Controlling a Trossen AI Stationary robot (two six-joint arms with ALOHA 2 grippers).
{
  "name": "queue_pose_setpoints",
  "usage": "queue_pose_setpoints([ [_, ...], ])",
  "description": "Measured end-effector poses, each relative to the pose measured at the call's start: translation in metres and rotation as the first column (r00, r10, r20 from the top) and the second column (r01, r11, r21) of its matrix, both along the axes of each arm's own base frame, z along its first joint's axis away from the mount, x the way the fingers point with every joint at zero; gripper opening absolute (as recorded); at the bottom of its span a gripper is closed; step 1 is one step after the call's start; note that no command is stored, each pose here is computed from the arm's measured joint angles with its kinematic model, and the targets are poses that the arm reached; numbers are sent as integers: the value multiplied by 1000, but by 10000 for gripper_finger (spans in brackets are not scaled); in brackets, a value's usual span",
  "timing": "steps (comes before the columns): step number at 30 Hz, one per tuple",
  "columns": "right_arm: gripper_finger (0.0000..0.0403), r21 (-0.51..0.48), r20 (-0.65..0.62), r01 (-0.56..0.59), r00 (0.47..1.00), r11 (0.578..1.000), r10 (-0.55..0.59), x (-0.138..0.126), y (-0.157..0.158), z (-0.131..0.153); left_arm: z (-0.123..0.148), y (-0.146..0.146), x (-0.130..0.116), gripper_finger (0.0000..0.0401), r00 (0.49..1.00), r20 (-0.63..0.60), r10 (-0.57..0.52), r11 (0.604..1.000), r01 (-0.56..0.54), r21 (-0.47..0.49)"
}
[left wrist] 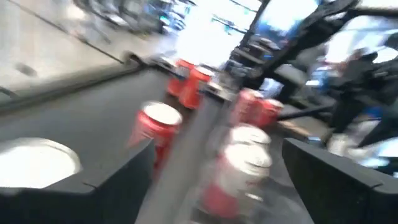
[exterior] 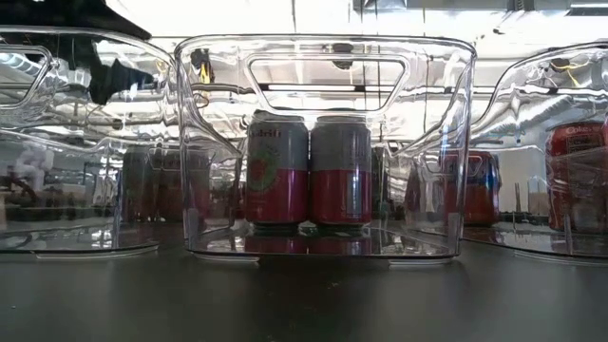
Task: Sort soda cans
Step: Put the red soda can into the right transparent bin
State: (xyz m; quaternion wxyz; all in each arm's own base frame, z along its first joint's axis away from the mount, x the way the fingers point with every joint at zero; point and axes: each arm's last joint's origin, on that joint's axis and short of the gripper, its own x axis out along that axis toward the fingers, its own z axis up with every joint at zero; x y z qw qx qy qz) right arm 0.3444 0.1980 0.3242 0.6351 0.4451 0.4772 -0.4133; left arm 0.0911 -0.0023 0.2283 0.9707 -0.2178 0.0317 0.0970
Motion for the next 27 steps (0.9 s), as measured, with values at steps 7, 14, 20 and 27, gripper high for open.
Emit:
queue_pose_setpoints([
  [7, 396, -183, 115, 15, 993, 983, 6, -15, 20, 2, 19, 0, -3, 347, 999, 42, -3, 997, 6, -83],
  [14, 396, -333, 140, -51, 985, 941, 103, -18, 24, -3, 81, 1, -7, 347, 989, -142, 27, 999, -33, -38],
  [20, 396, -359, 46, -112, 990, 927, 137, -21, 26, -27, 136, -1, 6, 347, 932, -362, 19, 988, -74, -137],
  [27, 396, -249, -47, -225, 974, 942, 221, -35, 49, -45, 166, -12, 19, 347, 844, -533, -64, 919, -158, -360],
])
